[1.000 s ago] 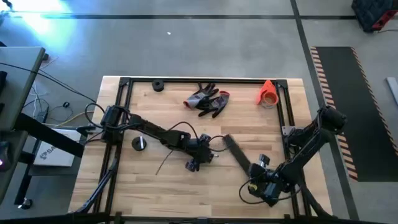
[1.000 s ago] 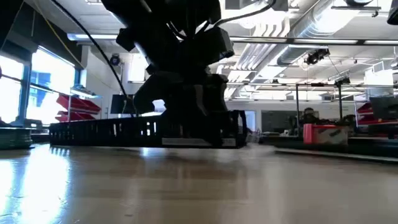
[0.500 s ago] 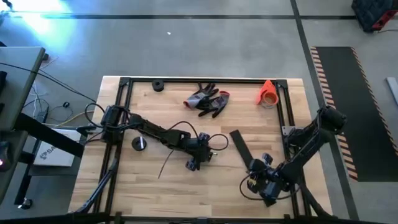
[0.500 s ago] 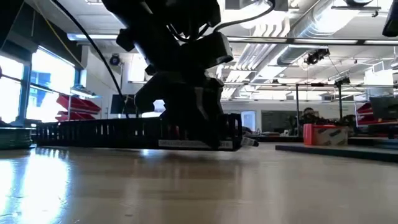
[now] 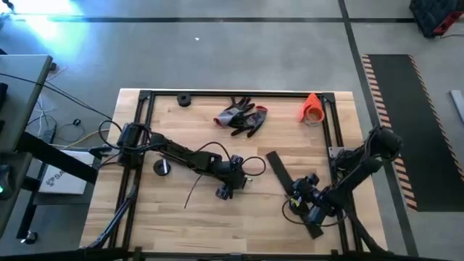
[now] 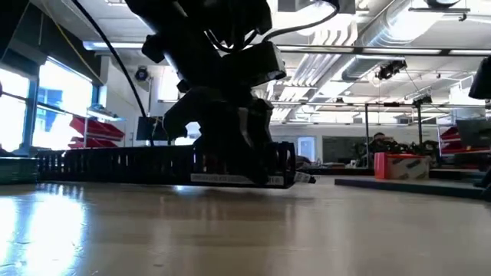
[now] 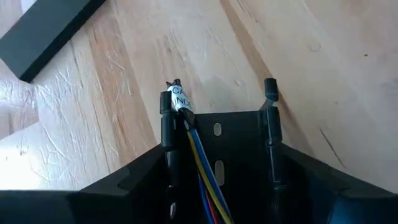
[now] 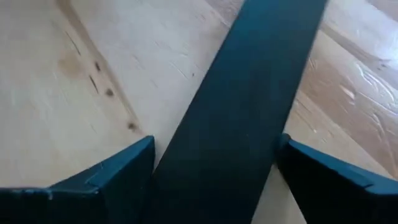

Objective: Ziptie cables
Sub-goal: Close the black cable duct

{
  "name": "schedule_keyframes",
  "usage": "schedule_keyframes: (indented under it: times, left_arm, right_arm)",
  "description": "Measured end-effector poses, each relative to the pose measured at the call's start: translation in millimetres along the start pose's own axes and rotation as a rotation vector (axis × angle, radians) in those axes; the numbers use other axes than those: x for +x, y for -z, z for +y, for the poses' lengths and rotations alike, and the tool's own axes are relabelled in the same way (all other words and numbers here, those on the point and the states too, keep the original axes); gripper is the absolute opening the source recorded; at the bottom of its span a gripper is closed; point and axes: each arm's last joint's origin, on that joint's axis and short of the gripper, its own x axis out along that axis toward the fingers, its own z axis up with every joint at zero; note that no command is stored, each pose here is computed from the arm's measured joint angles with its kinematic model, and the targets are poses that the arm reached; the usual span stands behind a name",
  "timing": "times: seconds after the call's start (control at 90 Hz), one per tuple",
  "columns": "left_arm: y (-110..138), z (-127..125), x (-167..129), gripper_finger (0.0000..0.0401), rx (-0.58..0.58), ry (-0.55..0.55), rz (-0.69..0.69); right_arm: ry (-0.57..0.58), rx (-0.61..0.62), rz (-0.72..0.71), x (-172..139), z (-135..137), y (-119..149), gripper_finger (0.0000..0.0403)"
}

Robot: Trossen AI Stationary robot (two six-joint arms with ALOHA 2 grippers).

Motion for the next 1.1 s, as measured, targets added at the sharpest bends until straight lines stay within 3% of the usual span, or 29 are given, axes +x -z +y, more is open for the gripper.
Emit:
schedule_keyframes:
  times: [0.2,0.422,0.611,0.633,0.7,0.878,1.0,1.1]
  left_arm:
    - [0,0,0,0.0232,-0.001,0.001,0.0]
    - [2,-1,0,0.0232,0.008,0.006,0.023]
    - [6,-1,-1,0.0232,0.072,0.006,0.071]
    - [7,-1,-1,0.0232,0.08,0.007,0.074]
    - [7,-1,-1,0.0232,0.105,0.014,0.075]
    - [8,0,-1,0.0232,0.147,0.02,0.082]
    - [9,3,-1,0.0232,0.14,0.018,0.088]
    - [10,5,-1,0.0232,0.134,0.023,0.087]
  right_arm:
    - [0.01,-0.03,-0.075,5,1,7,0.0208]
    - [0.004,-0.03,-0.068,1,2,4,0.0206]
    - [-0.018,-0.01,0.013,-22,6,-12,0.0205]
    - [-0.026,-0.009,0.002,-26,7,-15,0.0187]
    - [-0.052,0.01,0.008,-35,9,-22,0.0083]
    - [-0.107,0.031,-0.012,-49,11,-33,0.0016]
    - [-0.117,0.033,-0.026,-49,14,-33,0.0]
    - [-0.111,-0.001,-0.032,-48,13,-33,0.0029]
